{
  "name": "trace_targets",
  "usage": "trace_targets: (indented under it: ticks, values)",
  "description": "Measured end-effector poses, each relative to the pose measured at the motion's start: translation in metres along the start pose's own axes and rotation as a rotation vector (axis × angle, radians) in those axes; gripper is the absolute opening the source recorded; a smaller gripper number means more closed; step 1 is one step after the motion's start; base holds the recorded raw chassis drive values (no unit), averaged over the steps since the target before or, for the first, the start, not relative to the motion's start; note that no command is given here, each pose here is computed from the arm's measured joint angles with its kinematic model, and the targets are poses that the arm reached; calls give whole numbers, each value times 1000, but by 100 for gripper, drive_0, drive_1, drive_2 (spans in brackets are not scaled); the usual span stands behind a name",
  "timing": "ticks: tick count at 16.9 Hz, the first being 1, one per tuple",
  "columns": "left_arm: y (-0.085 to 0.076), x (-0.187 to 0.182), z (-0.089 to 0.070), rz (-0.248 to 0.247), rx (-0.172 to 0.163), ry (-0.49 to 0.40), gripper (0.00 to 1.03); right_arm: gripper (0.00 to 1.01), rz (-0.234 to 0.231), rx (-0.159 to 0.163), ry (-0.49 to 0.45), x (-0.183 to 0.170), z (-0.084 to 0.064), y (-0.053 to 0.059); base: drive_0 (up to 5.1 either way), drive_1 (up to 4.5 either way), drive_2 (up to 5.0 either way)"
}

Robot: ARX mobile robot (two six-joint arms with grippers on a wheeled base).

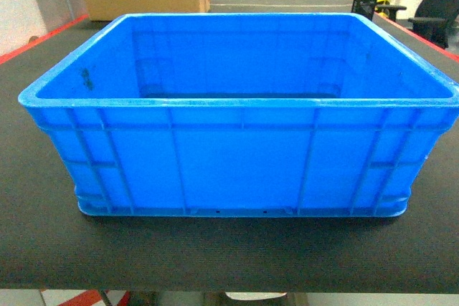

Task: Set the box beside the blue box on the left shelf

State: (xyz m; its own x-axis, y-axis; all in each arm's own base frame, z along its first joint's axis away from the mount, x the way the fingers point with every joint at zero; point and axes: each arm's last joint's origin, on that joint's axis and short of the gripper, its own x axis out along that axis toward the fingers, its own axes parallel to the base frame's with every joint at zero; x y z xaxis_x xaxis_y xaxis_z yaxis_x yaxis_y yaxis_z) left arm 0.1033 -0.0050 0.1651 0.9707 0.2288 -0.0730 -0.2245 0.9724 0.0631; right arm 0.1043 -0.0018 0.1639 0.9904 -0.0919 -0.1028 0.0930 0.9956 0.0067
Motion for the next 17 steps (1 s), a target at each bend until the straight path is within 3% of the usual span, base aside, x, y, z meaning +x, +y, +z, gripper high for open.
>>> trace_targets:
  ticks: [2, 4, 6, 8, 9, 12, 15, 17]
  values:
    - [1, 11, 27, 19, -24, -53, 98, 98, 46, 17, -43, 12, 28, 3, 0, 0, 0]
    - [-5, 39, 64, -31, -26, -102, 98, 98, 122, 52, -29, 38, 63, 7, 0, 0, 0]
    - [-18, 88, 85, -78, -25, -31, 98, 98, 141, 72, 63, 79, 84, 11, 0, 0, 0]
    - [-31, 140, 86, -94, -30, 136, 98, 98, 189, 96, 169, 127, 98, 21, 0, 0, 0]
    - [-38, 166, 89, -93, -33, 186, 98, 98, 186, 96, 201, 149, 104, 24, 0, 0, 0]
    - [-54, 224, 103, -95, -37, 248, 98, 98, 189, 106, 351, 214, 106, 35, 0, 0, 0]
    - [-70, 256, 97, -115, -41, 337, 98, 98, 207, 89, 464, 254, 95, 52, 0, 0, 0]
    - [-78, 267, 87, -132, -35, 403, 98, 98, 206, 79, 511, 268, 89, 56, 0, 0, 0]
